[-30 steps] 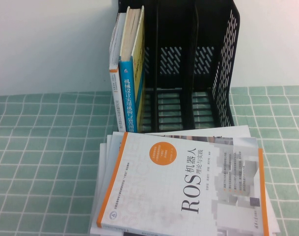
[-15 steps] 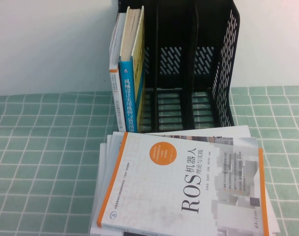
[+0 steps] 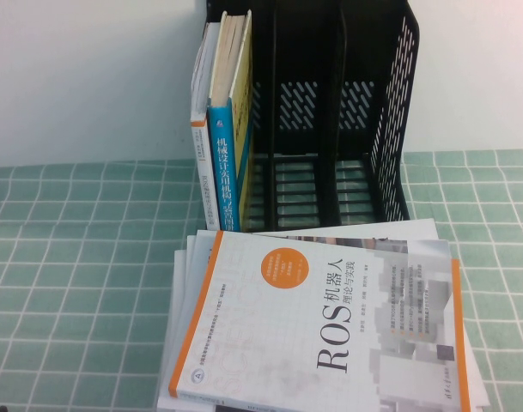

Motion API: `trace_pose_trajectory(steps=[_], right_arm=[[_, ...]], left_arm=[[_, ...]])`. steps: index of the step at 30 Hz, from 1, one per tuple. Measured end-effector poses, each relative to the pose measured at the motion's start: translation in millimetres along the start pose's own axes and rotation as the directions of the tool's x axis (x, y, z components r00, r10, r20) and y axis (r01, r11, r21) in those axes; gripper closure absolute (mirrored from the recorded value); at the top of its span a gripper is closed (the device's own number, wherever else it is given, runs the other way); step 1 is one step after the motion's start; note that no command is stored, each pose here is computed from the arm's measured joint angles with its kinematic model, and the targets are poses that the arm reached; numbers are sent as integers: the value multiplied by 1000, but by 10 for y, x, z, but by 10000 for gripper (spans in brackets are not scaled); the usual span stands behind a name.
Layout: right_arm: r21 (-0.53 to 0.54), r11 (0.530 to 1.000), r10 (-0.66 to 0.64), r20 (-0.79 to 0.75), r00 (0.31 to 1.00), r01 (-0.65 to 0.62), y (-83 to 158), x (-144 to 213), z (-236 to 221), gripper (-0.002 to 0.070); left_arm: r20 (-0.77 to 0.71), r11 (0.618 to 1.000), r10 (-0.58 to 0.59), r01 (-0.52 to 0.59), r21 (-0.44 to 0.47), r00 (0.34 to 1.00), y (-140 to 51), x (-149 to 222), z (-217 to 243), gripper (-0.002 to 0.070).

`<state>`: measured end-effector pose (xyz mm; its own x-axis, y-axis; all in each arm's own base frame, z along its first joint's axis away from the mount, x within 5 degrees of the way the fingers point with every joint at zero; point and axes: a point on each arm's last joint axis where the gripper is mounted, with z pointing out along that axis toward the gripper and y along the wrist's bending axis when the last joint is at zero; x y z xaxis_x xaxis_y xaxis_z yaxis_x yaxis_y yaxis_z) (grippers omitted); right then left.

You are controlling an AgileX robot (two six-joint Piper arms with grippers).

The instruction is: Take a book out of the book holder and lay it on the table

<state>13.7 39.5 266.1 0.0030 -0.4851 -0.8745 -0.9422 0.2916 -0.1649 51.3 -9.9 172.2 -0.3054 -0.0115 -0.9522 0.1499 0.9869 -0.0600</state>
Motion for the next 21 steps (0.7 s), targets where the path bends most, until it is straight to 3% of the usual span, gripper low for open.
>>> trace_pose_trajectory(steps=[18,21], right_arm=[[2,1000,-1,0,1000,1,-1,1,1,678],[55,997,-45,-5,999,45,-47,12,11,678]], left_arm=[[2,999,-34,34,14,999,-12,-2,0,678],[2,999,-36,36,14,999,-13,-2,0,678]])
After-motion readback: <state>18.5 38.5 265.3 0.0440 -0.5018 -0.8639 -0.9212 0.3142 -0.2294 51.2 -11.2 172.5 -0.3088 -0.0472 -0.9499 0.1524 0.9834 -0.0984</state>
